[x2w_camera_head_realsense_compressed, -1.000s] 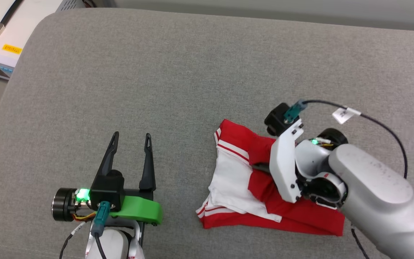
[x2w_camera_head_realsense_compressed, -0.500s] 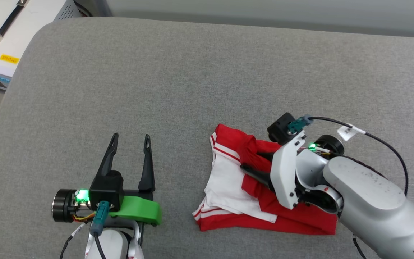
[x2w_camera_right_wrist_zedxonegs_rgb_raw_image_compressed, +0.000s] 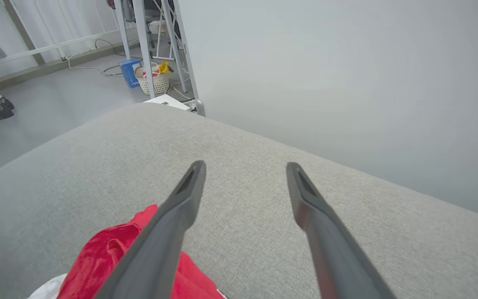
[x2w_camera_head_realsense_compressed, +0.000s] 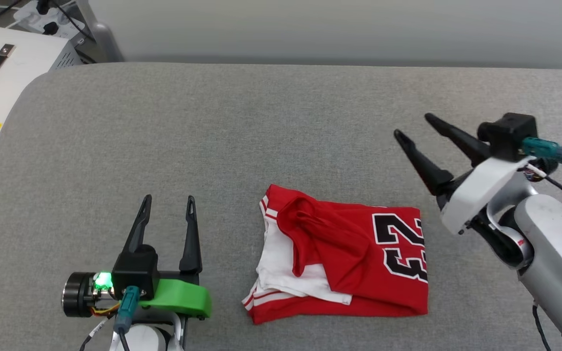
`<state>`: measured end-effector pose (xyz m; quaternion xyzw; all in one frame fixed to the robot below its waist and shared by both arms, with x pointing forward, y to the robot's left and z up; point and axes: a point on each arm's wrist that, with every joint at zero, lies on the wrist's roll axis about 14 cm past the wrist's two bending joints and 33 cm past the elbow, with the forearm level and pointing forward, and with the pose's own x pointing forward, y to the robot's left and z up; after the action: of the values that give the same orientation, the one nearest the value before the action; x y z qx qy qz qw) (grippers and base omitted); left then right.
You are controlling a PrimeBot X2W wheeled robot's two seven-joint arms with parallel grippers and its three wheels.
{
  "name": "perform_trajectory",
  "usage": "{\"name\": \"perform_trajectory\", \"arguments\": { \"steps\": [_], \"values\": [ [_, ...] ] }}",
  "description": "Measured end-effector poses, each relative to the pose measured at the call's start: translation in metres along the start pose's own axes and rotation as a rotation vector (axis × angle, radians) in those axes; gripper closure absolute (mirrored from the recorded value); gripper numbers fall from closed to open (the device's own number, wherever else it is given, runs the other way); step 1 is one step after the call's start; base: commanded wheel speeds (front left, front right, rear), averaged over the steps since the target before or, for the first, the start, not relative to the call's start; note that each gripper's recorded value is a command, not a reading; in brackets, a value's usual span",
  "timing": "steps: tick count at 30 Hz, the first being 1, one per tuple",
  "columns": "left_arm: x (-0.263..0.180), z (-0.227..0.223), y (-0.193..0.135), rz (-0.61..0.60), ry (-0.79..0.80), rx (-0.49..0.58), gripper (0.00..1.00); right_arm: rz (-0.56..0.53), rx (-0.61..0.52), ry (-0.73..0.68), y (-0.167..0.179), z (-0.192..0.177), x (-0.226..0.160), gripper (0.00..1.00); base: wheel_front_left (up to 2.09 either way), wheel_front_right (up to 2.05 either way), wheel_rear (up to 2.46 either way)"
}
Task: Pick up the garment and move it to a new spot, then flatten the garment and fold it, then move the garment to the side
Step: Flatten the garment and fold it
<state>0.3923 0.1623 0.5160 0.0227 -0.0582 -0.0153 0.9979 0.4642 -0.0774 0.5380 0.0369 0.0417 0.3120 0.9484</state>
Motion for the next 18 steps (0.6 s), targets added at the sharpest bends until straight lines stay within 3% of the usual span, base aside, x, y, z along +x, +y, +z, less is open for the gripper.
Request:
{"name": "perform_trajectory", "arguments": {
  "steps": [9, 18],
  "values": [
    [-0.001, 0.011, -0.014, -0.042, -0.032, -0.011, 0.0, -0.259, -0.079, -0.248, -0.048, 0.033, -0.054, 0.0, 0.0, 0.0, 0.0],
    [-0.008, 0.019, -0.015, -0.046, -0.054, -0.01, 0.0, -0.429, -0.062, -0.317, -0.046, 0.024, -0.106, 0.0, 0.0, 0.0, 0.0]
  ]
}}
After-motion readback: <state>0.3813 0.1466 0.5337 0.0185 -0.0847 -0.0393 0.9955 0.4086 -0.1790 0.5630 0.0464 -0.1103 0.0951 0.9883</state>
